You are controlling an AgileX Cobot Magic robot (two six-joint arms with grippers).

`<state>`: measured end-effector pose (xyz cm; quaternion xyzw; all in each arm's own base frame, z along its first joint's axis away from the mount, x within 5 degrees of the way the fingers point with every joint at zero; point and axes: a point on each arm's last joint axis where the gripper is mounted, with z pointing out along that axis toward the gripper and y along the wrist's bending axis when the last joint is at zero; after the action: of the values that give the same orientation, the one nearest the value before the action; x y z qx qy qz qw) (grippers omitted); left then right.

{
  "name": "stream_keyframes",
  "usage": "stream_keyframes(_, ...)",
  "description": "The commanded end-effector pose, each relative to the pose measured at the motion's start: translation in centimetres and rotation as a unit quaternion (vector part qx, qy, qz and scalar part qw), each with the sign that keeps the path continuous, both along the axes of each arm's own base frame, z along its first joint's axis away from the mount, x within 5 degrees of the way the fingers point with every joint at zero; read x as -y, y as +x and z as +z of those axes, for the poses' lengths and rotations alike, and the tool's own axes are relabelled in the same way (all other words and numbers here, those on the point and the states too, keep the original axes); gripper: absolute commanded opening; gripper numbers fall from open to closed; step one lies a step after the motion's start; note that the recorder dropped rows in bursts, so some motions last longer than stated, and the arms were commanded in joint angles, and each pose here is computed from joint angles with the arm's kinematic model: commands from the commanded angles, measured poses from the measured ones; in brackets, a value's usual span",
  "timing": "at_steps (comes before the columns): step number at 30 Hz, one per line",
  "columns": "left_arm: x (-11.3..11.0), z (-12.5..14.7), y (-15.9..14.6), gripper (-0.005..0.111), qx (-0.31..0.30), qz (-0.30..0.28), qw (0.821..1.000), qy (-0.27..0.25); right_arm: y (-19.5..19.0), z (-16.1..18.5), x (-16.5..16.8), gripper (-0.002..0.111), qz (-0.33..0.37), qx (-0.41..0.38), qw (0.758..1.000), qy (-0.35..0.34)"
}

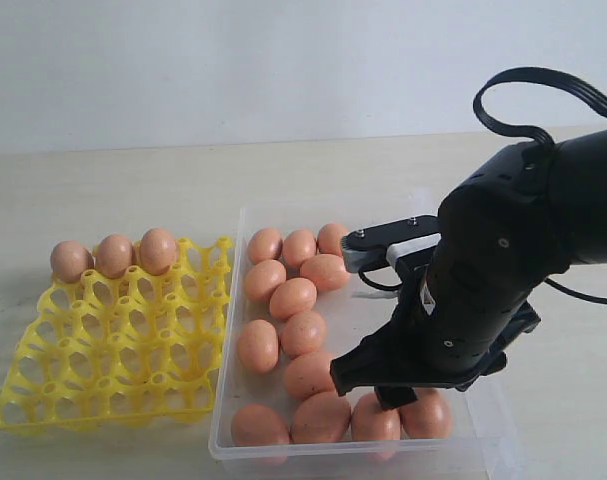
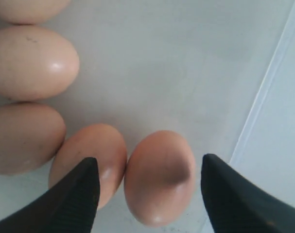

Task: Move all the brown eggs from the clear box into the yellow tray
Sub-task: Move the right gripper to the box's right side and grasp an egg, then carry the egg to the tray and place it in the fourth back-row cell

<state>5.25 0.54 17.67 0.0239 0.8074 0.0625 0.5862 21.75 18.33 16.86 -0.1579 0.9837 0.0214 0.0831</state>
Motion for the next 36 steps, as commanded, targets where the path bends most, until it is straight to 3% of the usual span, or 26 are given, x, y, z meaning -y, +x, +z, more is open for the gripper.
stream_keyframes(1, 0.1, 0.2, 0.0, 0.0, 0.009, -0.004, 1.0, -0.002, 0.8, -0.8, 0.7, 0.059, -0.013, 0.001, 1.0, -0.012)
stream_keyframes(13, 0.1, 0.2, 0.0, 0.0, 0.01, -0.004, 1.0, -0.003, 1.1, -3.6, 0.4, 0.058, -0.006, -0.034, 0.999, -0.031)
stream_keyframes(16, 0.1, 0.2, 0.0, 0.0, 0.01, -0.004, 1.0, -0.003, 1.1, -3.6, 0.4, 0.045, -0.005, -0.034, 0.999, -0.032)
stream_keyframes(20, 0.1, 0.2, 0.0, 0.0, 0.01, -0.004, 1.0, -0.003, 1.2, -2.5, 0.3, 0.002, 0.018, -0.019, 0.999, -0.024)
stream_keyframes(25, 0.1, 0.2, 0.0, 0.0, 0.01, -0.004, 1.0, -0.003, 2.0, 1.1, -0.5, 0.0, 0.072, 0.069, 0.994, 0.033)
stream_keyframes(28, 0.1, 0.2, 0.0, 0.0, 0.01, -0.004, 1.0, -0.003, 3.0, 4.3, -1.9, 0.0, 0.127, 0.204, 0.963, 0.124)
stream_keyframes(32, 0.1, 0.2, 0.0, 0.0, 0.01, -0.004, 1.0, -0.003, 4.4, 6.7, -4.1, 0.0, 0.179, 0.373, 0.889, 0.197)
stream_keyframes(36, 0.1, 0.2, 0.0, 0.0, 0.01, -0.003, 1.0, -0.004, 5.5, 6.3, -5.8, 0.0, 0.199, 0.44, 0.846, 0.226)
